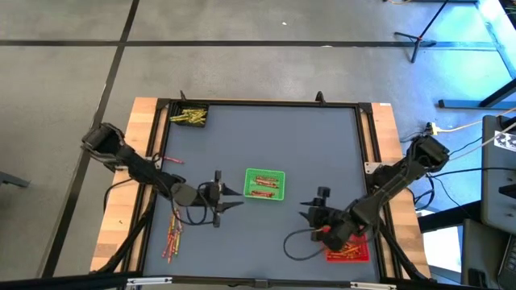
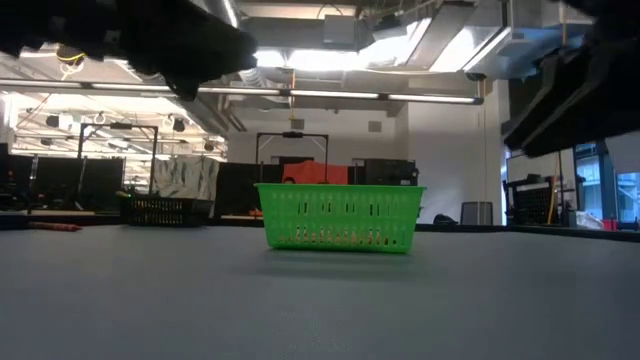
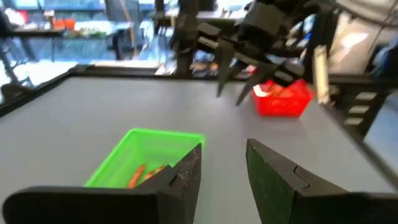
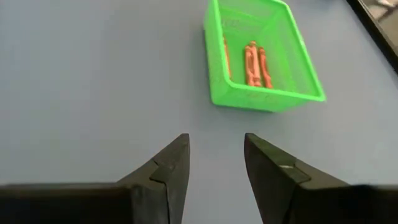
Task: Sort crayons
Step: Put the red crayon into the green bin
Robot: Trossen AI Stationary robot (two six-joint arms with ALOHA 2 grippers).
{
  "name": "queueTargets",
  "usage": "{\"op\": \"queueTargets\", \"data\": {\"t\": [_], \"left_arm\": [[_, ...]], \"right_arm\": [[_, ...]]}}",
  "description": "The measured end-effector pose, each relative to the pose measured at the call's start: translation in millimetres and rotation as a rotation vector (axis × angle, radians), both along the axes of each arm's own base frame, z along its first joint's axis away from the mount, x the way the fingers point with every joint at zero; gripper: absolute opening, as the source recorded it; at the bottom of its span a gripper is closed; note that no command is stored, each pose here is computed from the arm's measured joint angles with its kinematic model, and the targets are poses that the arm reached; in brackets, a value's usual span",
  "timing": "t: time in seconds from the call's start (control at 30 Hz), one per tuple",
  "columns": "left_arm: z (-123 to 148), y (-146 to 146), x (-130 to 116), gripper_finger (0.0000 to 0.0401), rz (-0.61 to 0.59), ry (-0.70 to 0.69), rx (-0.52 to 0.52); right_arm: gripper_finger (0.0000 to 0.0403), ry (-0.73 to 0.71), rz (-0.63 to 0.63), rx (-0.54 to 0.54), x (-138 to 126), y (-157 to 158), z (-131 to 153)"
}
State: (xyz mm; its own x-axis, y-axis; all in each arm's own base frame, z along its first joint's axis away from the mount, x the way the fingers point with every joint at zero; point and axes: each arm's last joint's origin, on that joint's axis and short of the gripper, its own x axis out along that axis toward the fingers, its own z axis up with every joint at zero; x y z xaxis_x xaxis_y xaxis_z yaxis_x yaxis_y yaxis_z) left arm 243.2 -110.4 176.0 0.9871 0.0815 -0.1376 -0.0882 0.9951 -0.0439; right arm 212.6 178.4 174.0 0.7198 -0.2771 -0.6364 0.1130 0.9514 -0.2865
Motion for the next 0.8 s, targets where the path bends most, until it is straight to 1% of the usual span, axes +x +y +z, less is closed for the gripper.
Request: {"op": "queueTargets", "data": {"t": [0.1,0.17,0.33,0.43,0.57,0.67,0.8], "left_arm": [[15.1,11.6,1.8,0.0110,0.046,0.116,0.020],[28.5,20.8,1.7,0.0110,0.086,0.236,0.048],[64.4,53.6,-9.7,0.0110,0.222,0.599,0.093],[74.7,79.2,-21.4,0.0110,0.299,0.850,0.063],[71.5,114.4,-36.7,0.0110,0.374,1.122,-0.004],[63.5,137.6,-45.4,0.0110,0.409,1.261,-0.037],[45.5,159.5,-53.7,0.0110,0.370,1.455,-0.100]], "right_arm": [[0.0149,-0.071,0.039,0.019,4.8,-6.8,-13.6],[0.0149,-0.106,0.067,0.012,7.4,-11.3,-18.7],[0.0149,-0.137,0.082,-0.007,14.9,-21.9,-22.0],[0.0149,-0.139,0.065,-0.008,18.5,-26.5,-21.6],[0.0149,-0.127,0.045,-0.018,21.6,-31.2,-24.2],[0.0149,-0.116,0.046,-0.026,22.1,-30.8,-27.9],[0.0149,-0.111,0.048,-0.028,22.7,-29.7,-30.9]]}}
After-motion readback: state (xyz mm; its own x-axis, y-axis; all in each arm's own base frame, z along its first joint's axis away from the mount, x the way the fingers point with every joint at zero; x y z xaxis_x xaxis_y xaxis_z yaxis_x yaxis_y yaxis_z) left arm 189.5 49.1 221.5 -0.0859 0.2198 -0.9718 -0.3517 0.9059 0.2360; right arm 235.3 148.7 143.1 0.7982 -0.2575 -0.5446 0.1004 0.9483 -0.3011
